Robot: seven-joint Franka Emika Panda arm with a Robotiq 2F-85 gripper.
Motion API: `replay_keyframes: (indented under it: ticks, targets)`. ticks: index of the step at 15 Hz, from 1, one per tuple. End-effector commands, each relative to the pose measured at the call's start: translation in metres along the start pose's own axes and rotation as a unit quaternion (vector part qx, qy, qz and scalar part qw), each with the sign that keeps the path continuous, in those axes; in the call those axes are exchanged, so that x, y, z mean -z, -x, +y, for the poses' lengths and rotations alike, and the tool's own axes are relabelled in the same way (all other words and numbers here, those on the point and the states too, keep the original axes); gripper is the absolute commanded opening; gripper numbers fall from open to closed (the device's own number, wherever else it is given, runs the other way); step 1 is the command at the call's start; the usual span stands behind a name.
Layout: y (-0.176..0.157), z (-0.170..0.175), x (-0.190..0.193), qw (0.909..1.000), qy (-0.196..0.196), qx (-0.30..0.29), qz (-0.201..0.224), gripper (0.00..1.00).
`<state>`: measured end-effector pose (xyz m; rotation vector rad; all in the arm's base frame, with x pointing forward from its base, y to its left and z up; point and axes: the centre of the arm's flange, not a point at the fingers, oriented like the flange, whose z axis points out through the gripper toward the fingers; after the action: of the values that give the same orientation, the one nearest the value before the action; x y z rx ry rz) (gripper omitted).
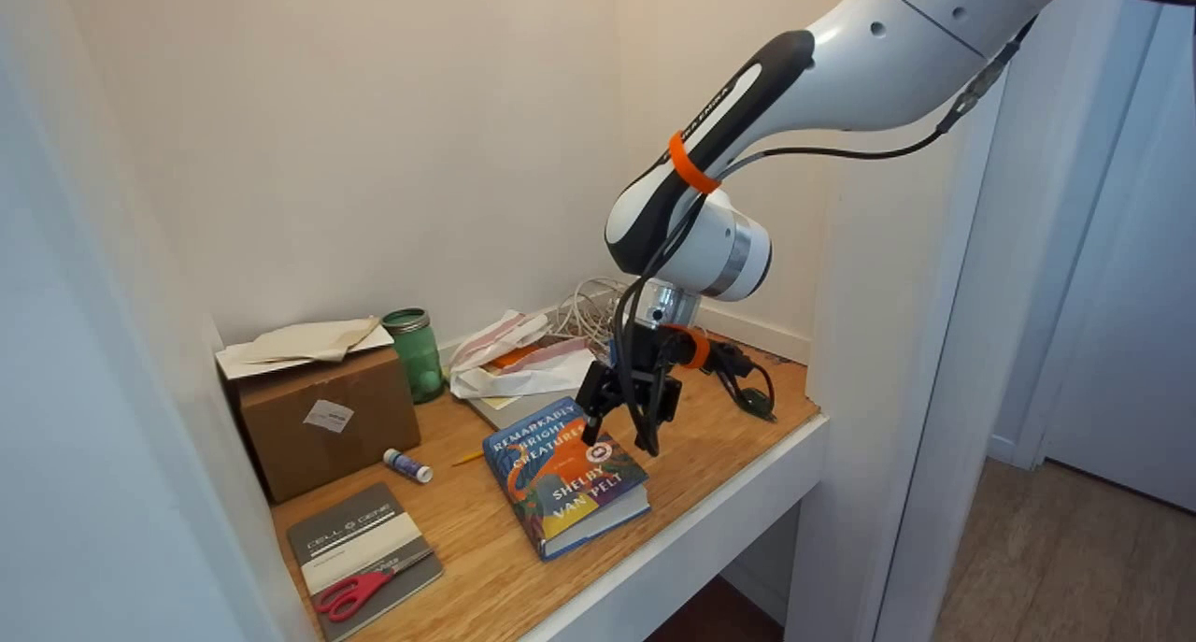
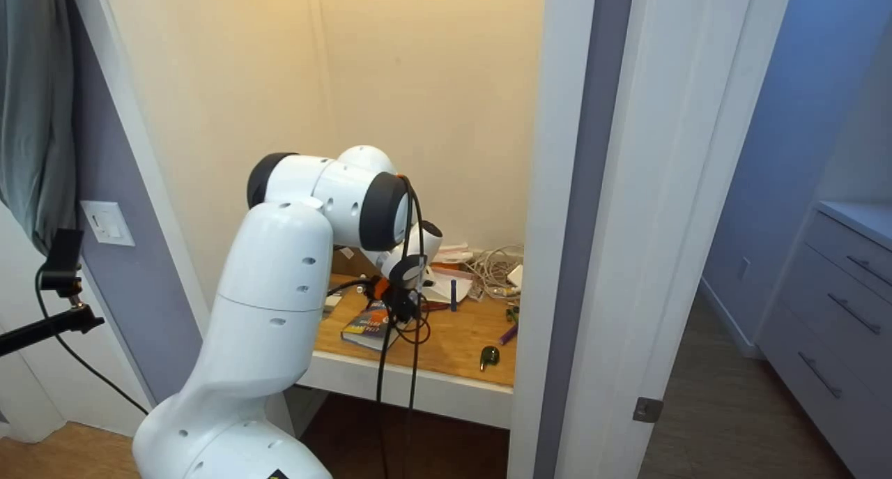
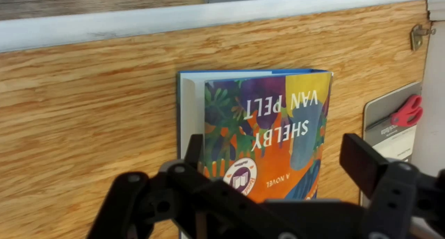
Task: Open the book, then put the rubber on the table
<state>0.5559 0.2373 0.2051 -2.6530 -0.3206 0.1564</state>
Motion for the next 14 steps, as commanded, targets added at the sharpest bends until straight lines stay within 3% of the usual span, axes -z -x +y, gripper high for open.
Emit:
replay_keyframes:
  ticks: [1, 14]
  targets:
    - [-0.015, 0.002, -0.009, 0.9997, -0.020, 0.009, -0.014, 1.00]
    - [-0.020, 0.009, -0.021, 0.9989, -0.026, -0.003, -0.039, 1.00]
